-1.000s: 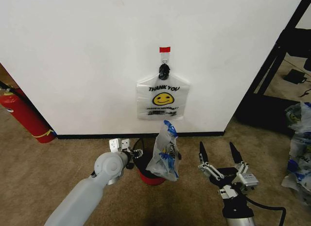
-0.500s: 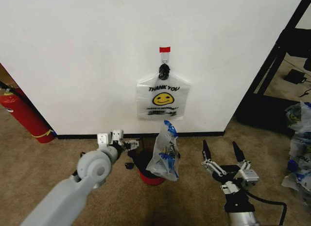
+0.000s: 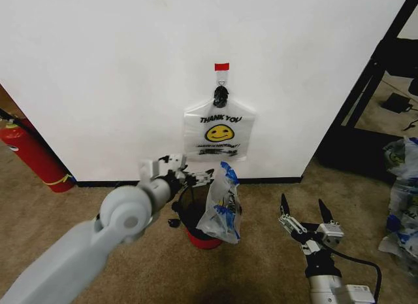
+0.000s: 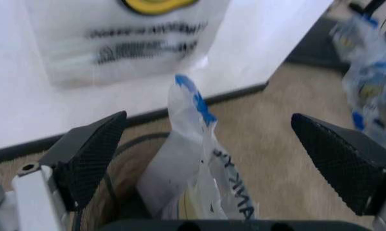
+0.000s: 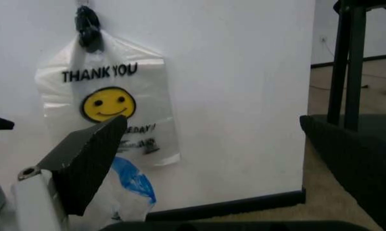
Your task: Pick up the garbage bag from the wall and place it over the trash bin.
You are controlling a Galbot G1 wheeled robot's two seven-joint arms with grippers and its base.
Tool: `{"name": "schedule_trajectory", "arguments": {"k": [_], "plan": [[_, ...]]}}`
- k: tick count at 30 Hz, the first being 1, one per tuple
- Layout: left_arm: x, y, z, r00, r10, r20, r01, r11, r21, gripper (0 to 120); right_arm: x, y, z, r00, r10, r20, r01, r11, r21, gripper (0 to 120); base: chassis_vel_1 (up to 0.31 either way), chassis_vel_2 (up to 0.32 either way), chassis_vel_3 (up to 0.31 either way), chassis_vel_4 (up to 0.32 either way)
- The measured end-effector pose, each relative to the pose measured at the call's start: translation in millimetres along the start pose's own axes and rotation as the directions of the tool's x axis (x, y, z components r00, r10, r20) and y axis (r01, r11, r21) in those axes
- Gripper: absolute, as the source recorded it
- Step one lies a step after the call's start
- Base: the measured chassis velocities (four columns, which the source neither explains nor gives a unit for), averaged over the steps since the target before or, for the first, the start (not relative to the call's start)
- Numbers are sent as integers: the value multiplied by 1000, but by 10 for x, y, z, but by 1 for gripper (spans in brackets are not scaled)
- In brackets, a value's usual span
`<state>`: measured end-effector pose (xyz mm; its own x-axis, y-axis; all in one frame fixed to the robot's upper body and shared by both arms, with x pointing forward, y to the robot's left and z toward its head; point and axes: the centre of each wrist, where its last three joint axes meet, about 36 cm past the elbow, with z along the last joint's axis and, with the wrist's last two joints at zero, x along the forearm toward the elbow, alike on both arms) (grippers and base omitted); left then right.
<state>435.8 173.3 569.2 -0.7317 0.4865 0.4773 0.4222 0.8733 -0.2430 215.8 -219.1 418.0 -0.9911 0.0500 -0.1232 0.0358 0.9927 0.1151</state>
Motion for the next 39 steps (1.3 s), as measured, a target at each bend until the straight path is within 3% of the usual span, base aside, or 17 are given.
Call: {"name": "schedule_trajectory", "arguments": {"k": [8, 13, 17, 39], "plan": [[-350, -70, 86, 992, 5, -122, -8, 1000, -25, 100, -12, -46, 65, 1000, -7, -22, 7, 1000, 22, 100, 0, 0, 0, 0], [-441, -95, 151, 989, 19, -145, -21, 1000, -13, 98, -39, -51, 72, 999, -11, -39, 12, 1000, 20, 100, 0, 0, 0, 0], [-498, -97, 202, 988, 24, -155, -25, 1000, -6, 90, -63, -81, 70, 998, -14, -57, 15, 1000, 18, 100, 0, 0, 0, 0], [-562, 13, 361, 987, 13, -159, -13, 1000, 0, 11, -330, -128, 93, 986, -92, -143, 89, 996, -25, 100, 0, 0, 0, 0]]}}
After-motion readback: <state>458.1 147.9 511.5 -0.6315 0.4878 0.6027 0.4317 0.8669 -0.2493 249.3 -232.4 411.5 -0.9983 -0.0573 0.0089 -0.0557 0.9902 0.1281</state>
